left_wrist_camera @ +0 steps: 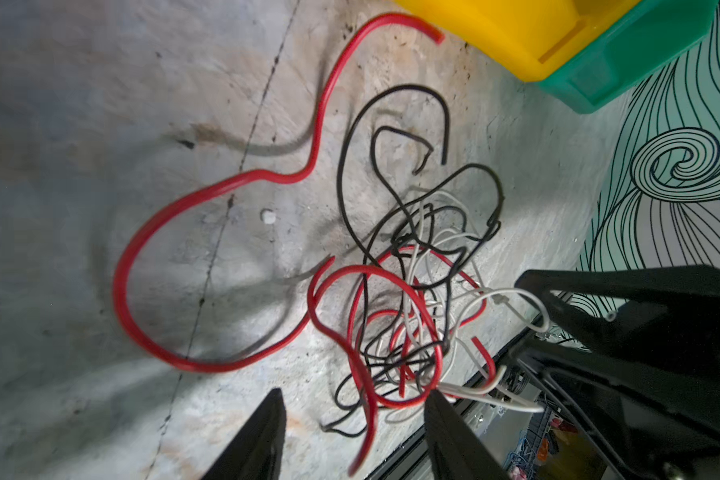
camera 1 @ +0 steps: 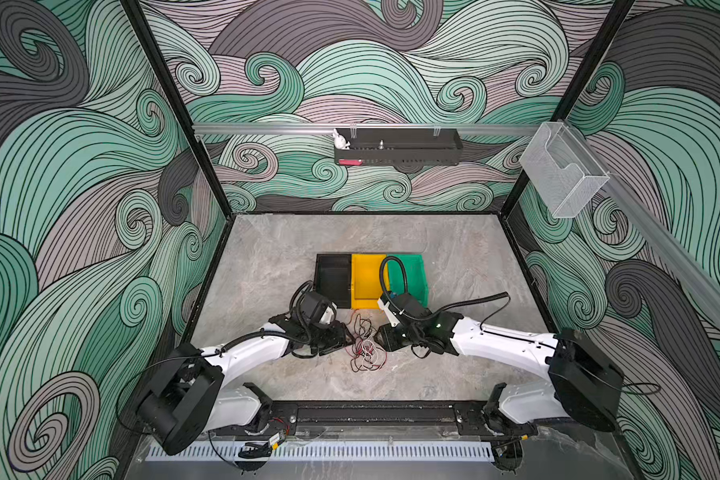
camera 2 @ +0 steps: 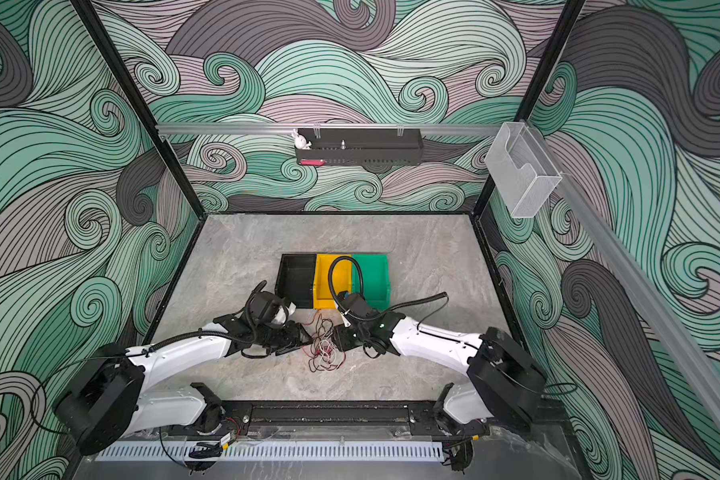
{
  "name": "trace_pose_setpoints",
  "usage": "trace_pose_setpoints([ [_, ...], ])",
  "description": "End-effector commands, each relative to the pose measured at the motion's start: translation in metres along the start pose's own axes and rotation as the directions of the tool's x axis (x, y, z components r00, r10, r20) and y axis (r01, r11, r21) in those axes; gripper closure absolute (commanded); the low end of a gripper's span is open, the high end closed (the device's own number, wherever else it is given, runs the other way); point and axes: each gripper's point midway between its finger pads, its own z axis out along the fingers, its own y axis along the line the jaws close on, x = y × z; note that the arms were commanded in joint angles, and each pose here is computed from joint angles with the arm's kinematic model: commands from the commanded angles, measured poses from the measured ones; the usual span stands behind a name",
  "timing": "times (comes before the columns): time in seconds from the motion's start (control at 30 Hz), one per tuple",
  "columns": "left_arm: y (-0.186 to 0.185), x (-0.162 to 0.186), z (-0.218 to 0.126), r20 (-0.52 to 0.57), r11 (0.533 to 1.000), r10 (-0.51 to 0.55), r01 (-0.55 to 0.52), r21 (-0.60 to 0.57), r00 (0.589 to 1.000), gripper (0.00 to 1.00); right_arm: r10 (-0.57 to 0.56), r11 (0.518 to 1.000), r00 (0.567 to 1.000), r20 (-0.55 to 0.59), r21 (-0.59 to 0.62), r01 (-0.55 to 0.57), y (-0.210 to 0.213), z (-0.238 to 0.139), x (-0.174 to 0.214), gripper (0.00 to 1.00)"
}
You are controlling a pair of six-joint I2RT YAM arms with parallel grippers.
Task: Untangle the cables
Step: 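Reach the right gripper into the wire tangle and pinch a white wire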
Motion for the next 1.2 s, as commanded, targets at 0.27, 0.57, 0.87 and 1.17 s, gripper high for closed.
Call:
trace_pose_setpoints([
  [0.27, -0.02, -0.011, 0.016, -0.015, 0.999, 0.01, -0.009, 0.035, 1.0, 0.42, -0.033, 0.999, 0.999, 0.019, -0.029, 0.034, 0.017, 0.006, -0.009, 0.91],
  [0.57, -0.011, -0.015, 0.035, -0.042, 1.0, -0.011, 0.011, -0.003, 0.999, 0.56, -0.037, 0.996, 0.998, 0.043, -0.078, 0.041, 0.029, -0.003, -0.014, 0.93],
  [0.87, -0.002, -0.013, 0.043, -0.061, 0.999, -0.02, 0.019, -0.027, 0.998, 0.75, -0.084, 0.996, 0.989, 0.118, 0.028, 0.081, 0.016, -0.037, -0.027, 0.93],
  [1.17, 0.006, -0.014, 0.039, -0.045, 0.997, -0.022, 0.019, -0.077, 0.999, 0.95, -0.107, 0.983, 0.971, 0.213, 0.17, 0.071, -0.013, -0.085, -0.041, 0.94],
])
